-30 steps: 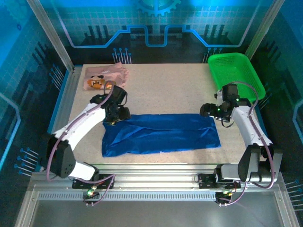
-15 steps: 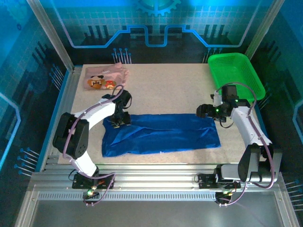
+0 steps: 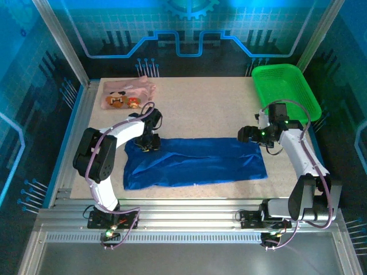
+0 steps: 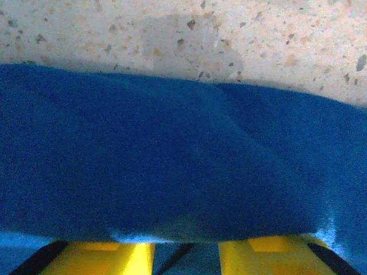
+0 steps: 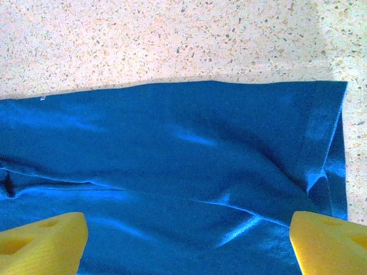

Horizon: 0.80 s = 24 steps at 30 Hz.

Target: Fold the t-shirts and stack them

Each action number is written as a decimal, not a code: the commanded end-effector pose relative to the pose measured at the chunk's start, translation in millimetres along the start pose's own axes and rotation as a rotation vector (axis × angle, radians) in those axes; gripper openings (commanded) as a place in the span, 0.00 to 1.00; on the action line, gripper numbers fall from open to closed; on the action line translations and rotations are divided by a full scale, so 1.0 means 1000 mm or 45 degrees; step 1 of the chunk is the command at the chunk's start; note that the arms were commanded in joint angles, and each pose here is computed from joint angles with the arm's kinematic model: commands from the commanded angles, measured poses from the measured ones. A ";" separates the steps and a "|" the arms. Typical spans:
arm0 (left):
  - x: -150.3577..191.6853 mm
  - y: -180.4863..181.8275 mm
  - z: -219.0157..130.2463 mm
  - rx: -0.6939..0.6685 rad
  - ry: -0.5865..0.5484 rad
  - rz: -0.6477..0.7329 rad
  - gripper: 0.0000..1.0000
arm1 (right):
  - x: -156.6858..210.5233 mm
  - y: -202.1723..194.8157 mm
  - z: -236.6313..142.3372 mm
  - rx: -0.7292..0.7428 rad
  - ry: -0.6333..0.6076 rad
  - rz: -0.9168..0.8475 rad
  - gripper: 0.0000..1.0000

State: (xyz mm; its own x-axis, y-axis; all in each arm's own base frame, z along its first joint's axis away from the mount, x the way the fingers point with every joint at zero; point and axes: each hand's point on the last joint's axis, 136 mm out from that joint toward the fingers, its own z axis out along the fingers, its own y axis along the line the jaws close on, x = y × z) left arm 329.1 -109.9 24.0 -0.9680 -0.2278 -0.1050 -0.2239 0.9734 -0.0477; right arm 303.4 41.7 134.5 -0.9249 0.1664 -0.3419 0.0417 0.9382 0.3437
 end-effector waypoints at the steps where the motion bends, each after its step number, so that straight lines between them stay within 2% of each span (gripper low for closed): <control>1: 0.009 -0.001 -0.002 0.046 0.021 0.017 0.31 | -0.001 0.007 0.002 -0.025 -0.007 -0.018 0.92; 5: 0.020 0.000 -0.002 0.073 0.031 0.021 0.27 | -0.004 0.008 0.006 -0.036 -0.004 -0.009 0.92; 13: 0.041 -0.014 -0.011 0.149 0.028 0.065 0.11 | -0.010 0.006 0.012 -0.024 0.005 -0.005 0.92; 24: 0.087 -0.022 -0.019 0.203 0.044 0.171 0.06 | -0.011 0.002 0.017 -0.004 0.019 0.008 0.91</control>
State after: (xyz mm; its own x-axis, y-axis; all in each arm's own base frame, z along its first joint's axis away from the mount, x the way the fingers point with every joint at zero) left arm 262.4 -141.3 33.7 -0.9874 -0.1158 -0.1081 -0.0973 0.9818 -0.1633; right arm 312.4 42.9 119.3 -0.9343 0.1690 -0.3140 0.0536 0.9371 0.3450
